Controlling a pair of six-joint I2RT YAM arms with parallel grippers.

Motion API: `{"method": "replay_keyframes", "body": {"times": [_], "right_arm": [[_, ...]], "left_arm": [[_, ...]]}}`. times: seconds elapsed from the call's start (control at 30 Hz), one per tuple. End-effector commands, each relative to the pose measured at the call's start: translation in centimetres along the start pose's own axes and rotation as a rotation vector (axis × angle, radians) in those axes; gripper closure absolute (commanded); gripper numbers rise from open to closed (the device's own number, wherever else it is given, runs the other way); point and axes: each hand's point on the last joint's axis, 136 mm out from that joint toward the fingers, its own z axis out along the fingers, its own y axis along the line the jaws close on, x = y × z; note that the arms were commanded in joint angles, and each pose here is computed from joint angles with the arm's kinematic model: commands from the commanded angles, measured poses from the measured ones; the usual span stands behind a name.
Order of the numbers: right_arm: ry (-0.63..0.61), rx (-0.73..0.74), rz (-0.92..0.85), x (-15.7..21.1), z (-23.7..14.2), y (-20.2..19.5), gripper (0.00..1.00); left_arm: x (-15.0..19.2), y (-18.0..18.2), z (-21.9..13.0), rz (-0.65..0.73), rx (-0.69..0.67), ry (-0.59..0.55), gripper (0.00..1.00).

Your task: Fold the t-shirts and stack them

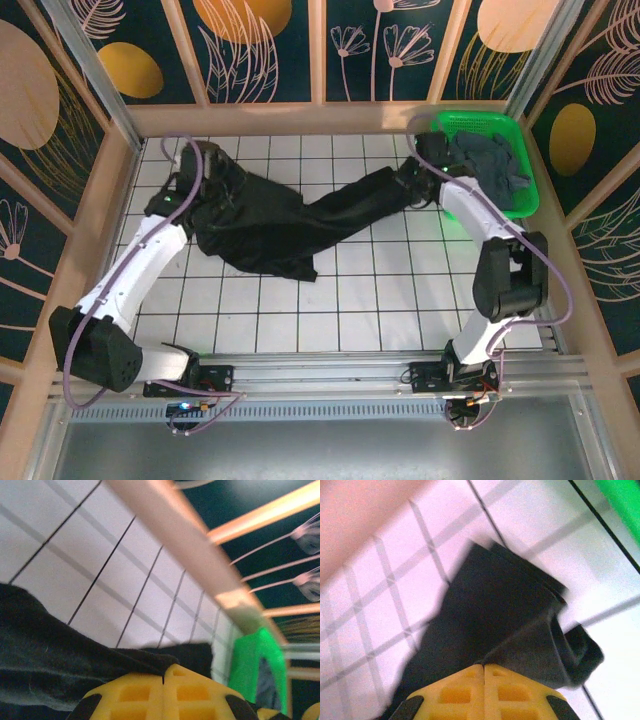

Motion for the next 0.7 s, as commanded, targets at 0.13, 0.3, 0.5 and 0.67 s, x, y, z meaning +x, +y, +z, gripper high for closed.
{"method": "replay_keyframes", "body": {"times": [0.13,0.3,0.5,0.67], "right_arm": [[-0.219,-0.283,-0.078,-8.5,-10.6,9.1,1.00],[-0.334,-0.418,-0.119,-11.8,-16.8,12.3,1.00],[-0.482,-0.538,-0.181,-13.4,-24.8,13.8,1.00],[-0.588,-0.637,-0.200,-11.9,-30.8,12.9,1.00]], "left_arm": [[-9.9,-6.6,-4.9,0.051,0.161,-0.245,1.00],[-13.4,-9.2,-8.5,0.077,0.221,-0.360,1.00],[-15.7,-11.3,-15.1,0.116,0.298,-0.517,1.00],[-15.4,-11.3,-21.7,0.124,0.408,-0.635,1.00]]}}
